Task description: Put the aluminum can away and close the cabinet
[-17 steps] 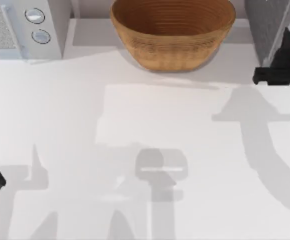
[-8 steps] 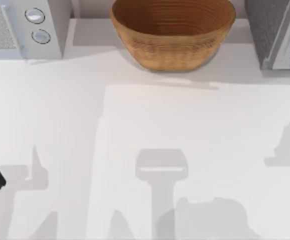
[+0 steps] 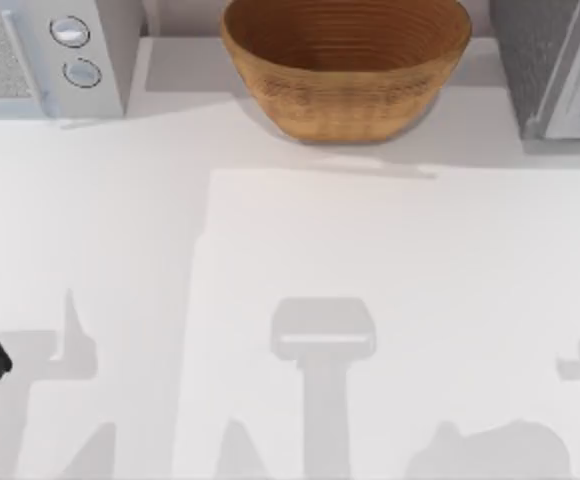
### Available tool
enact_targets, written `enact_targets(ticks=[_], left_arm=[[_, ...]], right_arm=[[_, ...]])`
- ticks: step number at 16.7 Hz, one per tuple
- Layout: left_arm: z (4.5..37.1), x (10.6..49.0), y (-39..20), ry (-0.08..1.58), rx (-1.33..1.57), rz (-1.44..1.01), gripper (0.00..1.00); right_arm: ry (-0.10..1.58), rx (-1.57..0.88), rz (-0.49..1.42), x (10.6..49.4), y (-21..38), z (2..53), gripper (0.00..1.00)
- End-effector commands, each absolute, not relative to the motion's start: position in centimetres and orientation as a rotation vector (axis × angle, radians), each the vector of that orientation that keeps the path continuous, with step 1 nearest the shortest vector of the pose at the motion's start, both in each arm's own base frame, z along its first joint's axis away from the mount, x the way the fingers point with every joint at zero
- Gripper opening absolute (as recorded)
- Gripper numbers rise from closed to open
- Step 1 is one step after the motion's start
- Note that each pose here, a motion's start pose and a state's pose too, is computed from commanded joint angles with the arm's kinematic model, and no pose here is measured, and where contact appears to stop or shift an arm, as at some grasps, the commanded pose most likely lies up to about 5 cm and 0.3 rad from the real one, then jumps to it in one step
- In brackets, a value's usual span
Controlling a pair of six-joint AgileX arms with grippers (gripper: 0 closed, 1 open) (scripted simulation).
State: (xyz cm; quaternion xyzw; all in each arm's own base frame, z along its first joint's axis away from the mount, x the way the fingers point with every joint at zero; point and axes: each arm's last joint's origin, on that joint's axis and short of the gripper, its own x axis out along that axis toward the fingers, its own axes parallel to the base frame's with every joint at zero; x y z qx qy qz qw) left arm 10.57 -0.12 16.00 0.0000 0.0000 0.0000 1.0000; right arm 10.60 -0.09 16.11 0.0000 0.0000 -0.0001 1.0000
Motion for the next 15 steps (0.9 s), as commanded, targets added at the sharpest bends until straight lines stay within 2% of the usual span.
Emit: enact_targets(ticks=[8,11,15], left_arm=[[16.0,10.6,-0.1,0.0,0.0,0.0,1.0],[16.0,10.6,-0.1,0.0,0.0,0.0,1.0],[16.0,10.6,-0.1,0.0,0.0,0.0,1.0]], right_arm=[[0.0,0.002,0.002,10.5,-0.1,16.9,0.0],[0.001,0.001,0.001,10.5,0.0,19.9,0.0],[0.002,0.0,0.0,11.2,0.3,26.6,0.0]])
